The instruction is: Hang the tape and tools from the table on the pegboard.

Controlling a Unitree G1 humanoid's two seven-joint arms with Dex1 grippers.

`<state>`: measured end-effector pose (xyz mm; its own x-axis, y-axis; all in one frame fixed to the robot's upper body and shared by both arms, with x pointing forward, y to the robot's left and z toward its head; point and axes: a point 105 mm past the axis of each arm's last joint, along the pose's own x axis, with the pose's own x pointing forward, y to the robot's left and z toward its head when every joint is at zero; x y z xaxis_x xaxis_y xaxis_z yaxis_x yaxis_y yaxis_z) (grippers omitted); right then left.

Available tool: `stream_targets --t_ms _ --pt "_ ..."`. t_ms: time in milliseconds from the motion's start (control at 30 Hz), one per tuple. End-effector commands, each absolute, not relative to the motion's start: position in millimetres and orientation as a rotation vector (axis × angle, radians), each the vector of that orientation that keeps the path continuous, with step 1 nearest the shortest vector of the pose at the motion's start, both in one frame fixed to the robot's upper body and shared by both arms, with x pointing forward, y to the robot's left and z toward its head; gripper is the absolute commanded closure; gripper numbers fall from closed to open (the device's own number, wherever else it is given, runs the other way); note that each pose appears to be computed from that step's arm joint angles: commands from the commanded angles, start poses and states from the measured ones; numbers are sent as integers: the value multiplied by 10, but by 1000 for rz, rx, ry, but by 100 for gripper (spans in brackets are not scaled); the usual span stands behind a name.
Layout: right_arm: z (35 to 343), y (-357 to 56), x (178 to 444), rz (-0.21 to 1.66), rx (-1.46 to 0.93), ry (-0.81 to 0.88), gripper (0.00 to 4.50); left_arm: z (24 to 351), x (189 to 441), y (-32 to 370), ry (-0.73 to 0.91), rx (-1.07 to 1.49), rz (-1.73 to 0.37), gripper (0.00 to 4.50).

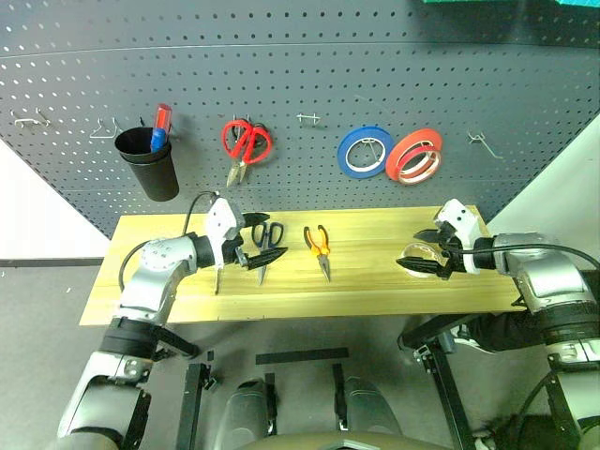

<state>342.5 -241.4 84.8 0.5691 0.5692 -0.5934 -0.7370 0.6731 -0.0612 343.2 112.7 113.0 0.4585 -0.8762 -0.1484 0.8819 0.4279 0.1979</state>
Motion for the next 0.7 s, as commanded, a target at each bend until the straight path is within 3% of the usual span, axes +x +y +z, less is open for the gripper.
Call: stream_targets --t_ms 33,333,700 --pt "907 -2428 3538 740 -340 573 0 1111 3494 952 28 327 -1167 14" --pt "788 -2469 3719 656 -339 668 0 1005 3582 406 135 416 -1334 14" --pt "622 -2545 3827 570 -368 743 0 1125 3634 50 79 428 -1395 14"
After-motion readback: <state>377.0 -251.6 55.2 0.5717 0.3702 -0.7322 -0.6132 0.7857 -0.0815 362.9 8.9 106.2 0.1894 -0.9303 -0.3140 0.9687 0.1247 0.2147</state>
